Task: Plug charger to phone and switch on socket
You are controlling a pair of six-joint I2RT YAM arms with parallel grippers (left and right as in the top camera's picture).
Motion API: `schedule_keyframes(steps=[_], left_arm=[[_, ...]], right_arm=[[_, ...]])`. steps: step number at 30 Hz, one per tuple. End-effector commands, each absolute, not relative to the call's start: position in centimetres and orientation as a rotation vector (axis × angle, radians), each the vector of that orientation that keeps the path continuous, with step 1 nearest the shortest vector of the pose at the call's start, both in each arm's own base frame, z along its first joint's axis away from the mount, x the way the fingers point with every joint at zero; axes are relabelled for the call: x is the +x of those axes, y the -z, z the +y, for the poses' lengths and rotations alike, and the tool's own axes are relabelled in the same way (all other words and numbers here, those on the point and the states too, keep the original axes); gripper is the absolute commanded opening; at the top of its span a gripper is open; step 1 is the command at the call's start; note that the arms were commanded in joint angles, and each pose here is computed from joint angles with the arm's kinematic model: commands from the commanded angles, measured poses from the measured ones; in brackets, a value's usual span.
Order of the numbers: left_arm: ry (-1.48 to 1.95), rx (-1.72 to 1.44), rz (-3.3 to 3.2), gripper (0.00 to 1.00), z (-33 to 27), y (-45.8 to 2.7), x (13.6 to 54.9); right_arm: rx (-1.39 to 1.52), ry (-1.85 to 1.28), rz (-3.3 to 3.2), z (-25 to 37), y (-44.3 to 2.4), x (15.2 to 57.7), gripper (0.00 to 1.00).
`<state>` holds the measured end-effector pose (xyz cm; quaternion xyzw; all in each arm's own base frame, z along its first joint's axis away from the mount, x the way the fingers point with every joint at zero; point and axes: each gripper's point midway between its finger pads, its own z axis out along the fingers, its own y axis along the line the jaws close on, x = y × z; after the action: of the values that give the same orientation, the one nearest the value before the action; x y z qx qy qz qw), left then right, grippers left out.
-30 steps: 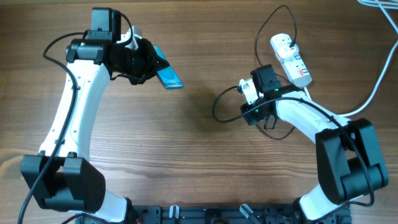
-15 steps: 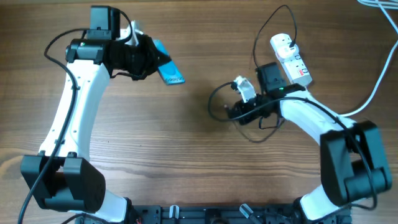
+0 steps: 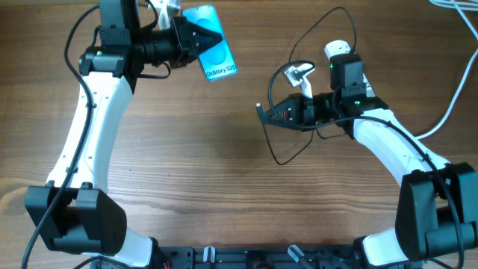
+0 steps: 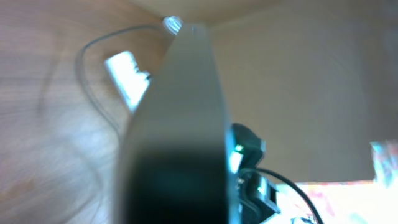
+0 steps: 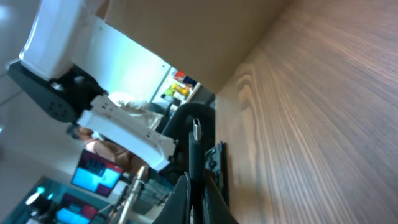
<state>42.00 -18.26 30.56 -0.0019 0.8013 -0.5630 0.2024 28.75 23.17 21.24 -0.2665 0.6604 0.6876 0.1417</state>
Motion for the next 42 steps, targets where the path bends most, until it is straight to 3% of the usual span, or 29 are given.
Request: schedule_keyframes(steps=[1, 13, 42], left_arm=[[1.712, 0.257, 2.083, 0.04, -19.1, -34.6, 39.9], [1.726, 0.312, 2.058, 0.04, -20.0, -35.1, 39.5], [1.761, 0.289, 2.082, 0.04, -20.7, -35.2, 39.2]], right_arm=[[-0.756, -2.113, 1.924, 23.3, -23.6, 28.3, 0.04], [-0.942, -2.133, 1.929, 27.4, -27.9, 26.4, 0.04], [-0.664, -2.063, 1.868, 28.8, -30.4, 29.6, 0.04]])
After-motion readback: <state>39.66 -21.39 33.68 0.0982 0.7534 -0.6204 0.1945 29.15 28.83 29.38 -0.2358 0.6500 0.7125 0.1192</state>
